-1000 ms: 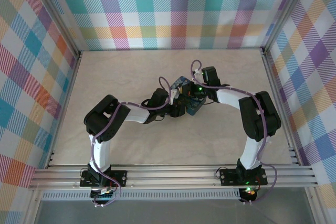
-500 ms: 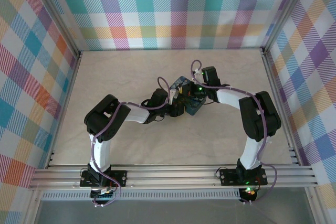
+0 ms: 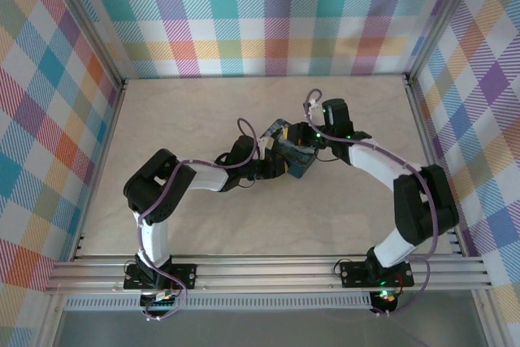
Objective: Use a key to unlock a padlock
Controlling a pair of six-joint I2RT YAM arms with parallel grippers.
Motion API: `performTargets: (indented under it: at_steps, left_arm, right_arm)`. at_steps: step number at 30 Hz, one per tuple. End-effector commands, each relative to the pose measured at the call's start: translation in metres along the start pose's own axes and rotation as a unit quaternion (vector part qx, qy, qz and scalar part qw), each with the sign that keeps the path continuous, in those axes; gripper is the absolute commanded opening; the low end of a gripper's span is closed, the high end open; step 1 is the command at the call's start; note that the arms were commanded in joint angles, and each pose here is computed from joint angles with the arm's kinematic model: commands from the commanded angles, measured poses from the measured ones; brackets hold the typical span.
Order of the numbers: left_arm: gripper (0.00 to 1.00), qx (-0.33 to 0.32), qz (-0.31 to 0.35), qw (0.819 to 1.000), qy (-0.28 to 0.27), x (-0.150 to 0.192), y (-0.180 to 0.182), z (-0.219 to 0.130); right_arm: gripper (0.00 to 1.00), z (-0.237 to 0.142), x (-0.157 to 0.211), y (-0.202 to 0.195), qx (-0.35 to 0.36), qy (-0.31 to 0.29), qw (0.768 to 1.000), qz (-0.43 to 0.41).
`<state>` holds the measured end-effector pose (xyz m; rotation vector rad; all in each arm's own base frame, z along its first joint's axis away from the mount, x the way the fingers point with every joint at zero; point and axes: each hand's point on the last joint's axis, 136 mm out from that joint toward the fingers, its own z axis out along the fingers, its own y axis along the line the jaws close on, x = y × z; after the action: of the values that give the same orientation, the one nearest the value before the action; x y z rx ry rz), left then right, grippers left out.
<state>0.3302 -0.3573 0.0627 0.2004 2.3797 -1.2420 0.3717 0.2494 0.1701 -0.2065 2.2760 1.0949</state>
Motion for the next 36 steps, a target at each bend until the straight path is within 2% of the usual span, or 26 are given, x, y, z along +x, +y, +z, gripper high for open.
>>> performTargets:
  at_steps: [1,12,26,36]
  left_arm:
    - [0.24,0.05,-0.032,0.998,0.001,-0.012,-0.033,-0.012]
    - [0.22,0.036,-0.067,0.997,0.013,-0.017,-0.047,-0.027]
    - [0.19,0.048,-0.111,0.993,0.017,-0.022,-0.057,-0.028]
    - [0.18,0.047,-0.113,0.992,0.019,-0.023,-0.058,-0.029]
  right_arm:
    - [0.0,-0.013,0.016,-0.004,0.022,-0.004,0.999,-0.035]
    - [0.0,-0.047,0.067,-0.004,0.062,-0.028,0.993,-0.1]
    - [0.0,-0.046,0.123,-0.011,0.074,-0.019,0.99,-0.122]
    - [0.0,-0.036,0.14,-0.026,0.084,-0.004,0.989,-0.12]
